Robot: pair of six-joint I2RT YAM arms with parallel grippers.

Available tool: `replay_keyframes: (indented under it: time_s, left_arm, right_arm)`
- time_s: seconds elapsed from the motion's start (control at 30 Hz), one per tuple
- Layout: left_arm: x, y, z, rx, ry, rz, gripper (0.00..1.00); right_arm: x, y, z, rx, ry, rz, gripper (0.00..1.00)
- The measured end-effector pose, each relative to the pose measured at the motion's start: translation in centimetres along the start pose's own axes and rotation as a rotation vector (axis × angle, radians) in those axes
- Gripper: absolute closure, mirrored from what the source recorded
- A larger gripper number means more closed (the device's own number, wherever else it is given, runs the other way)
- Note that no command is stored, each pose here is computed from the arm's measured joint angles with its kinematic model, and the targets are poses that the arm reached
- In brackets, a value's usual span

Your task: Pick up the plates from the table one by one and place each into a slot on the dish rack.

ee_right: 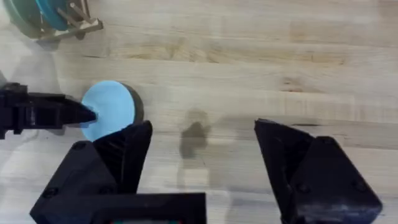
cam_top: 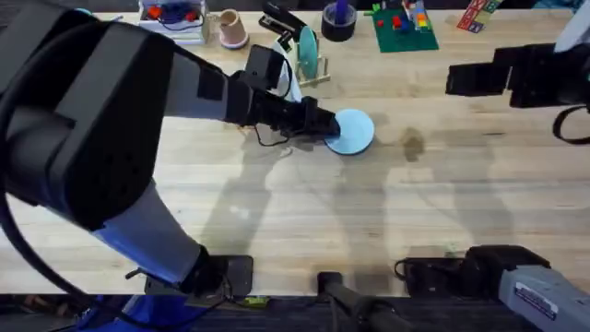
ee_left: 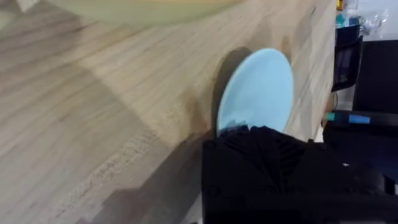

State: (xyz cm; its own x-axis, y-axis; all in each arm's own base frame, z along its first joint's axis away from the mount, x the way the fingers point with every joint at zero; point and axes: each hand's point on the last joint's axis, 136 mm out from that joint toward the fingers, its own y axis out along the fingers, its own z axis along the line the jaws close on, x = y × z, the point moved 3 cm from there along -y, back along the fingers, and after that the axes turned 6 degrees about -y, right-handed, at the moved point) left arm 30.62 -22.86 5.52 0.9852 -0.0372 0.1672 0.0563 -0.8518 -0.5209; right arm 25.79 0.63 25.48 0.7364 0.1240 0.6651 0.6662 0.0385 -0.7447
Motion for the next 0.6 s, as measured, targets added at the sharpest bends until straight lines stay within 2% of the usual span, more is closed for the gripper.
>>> replay_keyframes:
  time_s: [0.6]
  left_arm:
    - [-0.38, 0.27, 0.10, -0.022, -0.013, 0.023, 0.959]
  right_arm:
    - [0.00, 0.00, 0.00, 0.000, 0.000, 0.000, 0.007]
